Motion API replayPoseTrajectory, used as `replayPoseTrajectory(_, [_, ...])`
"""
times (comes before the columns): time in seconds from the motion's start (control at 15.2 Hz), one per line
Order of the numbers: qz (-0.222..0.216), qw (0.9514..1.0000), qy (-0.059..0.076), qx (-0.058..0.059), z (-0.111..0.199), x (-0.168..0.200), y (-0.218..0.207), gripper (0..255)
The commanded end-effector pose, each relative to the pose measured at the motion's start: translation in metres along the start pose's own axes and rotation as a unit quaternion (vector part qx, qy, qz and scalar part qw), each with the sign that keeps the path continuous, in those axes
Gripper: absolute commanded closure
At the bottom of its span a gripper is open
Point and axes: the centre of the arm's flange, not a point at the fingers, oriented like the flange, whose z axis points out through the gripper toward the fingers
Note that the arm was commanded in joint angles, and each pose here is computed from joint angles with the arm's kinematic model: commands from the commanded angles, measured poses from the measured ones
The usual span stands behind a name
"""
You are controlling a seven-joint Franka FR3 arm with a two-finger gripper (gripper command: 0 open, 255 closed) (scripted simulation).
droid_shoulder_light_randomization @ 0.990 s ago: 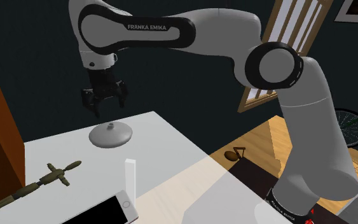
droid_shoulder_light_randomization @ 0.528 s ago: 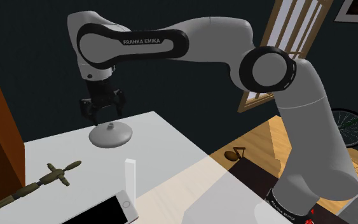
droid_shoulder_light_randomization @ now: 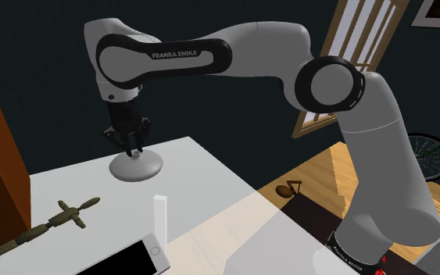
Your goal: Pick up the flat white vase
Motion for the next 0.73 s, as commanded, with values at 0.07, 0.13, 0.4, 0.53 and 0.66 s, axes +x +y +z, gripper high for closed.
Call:
replayPoseTrajectory(0.07, [0.0, 1.0, 0.0, 0.0, 0.0, 0.0, 0.0, 255])
replayPoseTrajectory(0.13, [0.0, 1.0, 0.0, 0.0, 0.0, 0.0, 0.0, 255])
replayPoseTrajectory(0.4, [0.0, 1.0, 0.0, 0.0, -0.015, -0.001, 0.001, 255])
replayPoseTrajectory(0.53, [0.0, 1.0, 0.0, 0.0, -0.026, -0.002, 0.002, 255])
replayPoseTrajectory(0.66, [0.0, 1.0, 0.0, 0.0, -0.036, -0.003, 0.003, 255])
